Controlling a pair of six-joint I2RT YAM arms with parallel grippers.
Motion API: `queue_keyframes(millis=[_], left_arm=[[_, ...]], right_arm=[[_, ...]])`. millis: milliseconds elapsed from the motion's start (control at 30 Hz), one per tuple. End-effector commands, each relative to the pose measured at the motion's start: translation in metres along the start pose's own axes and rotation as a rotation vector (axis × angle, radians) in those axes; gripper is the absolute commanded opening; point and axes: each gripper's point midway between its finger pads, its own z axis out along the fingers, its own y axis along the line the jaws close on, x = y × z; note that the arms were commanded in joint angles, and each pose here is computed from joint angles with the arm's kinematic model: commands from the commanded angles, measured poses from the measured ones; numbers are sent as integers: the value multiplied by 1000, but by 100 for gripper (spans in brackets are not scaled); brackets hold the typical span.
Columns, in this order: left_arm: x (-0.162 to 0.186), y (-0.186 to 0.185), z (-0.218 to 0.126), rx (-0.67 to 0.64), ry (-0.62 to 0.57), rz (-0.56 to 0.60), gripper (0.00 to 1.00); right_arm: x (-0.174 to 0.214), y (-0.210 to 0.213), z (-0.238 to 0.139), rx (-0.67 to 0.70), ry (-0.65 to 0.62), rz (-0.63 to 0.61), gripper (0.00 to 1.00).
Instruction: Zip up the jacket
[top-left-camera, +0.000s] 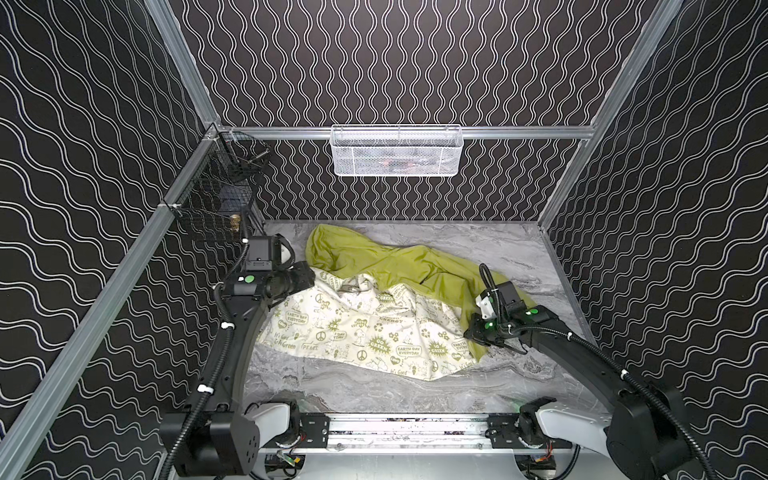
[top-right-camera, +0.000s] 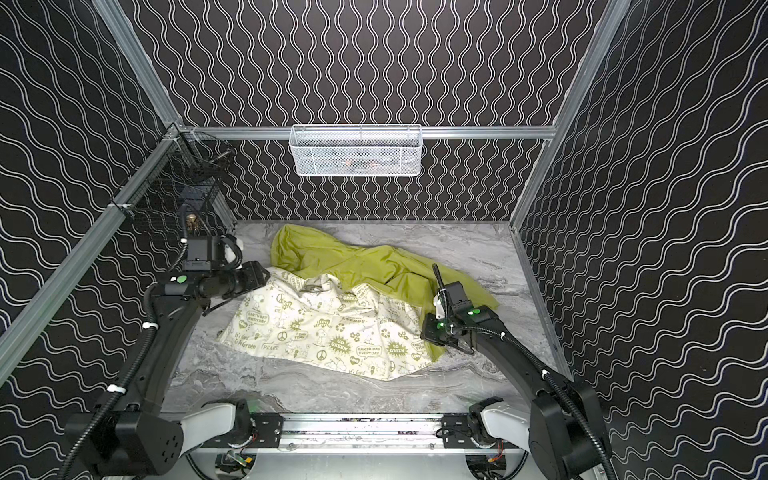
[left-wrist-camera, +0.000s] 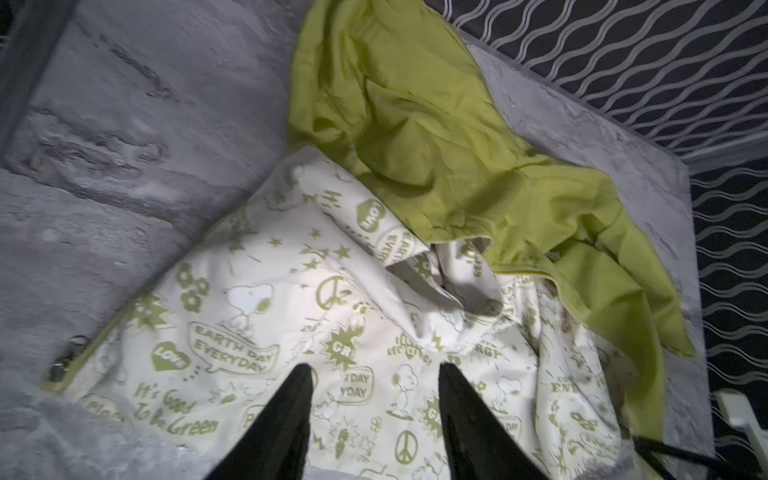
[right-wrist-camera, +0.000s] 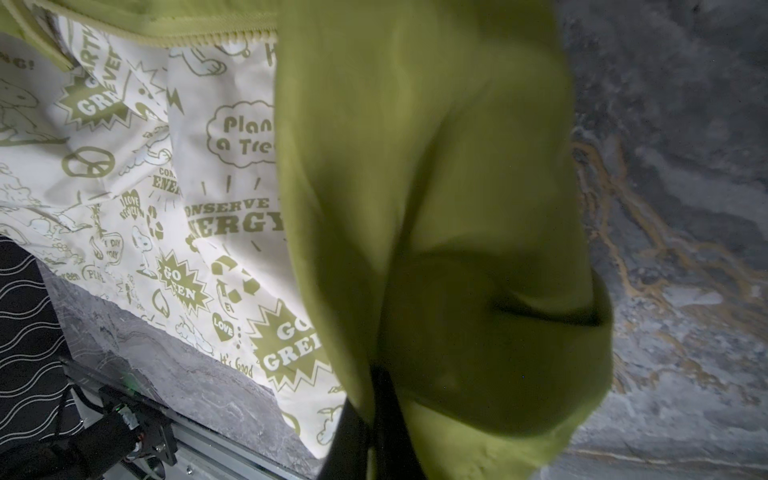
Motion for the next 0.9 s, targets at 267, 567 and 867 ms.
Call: queue_keyframes(millis=[267, 567, 867], left_arm=[[83, -150, 81, 455, 102, -180, 58], [102, -134, 160, 402, 91, -334, 57], [94, -154, 191, 455, 76, -395, 54]], right_arm=[[-11, 3, 1, -15, -61, 28, 0], [-2, -4, 2, -11, -54, 38, 0], [1, -5, 6, -17, -44, 46, 0]])
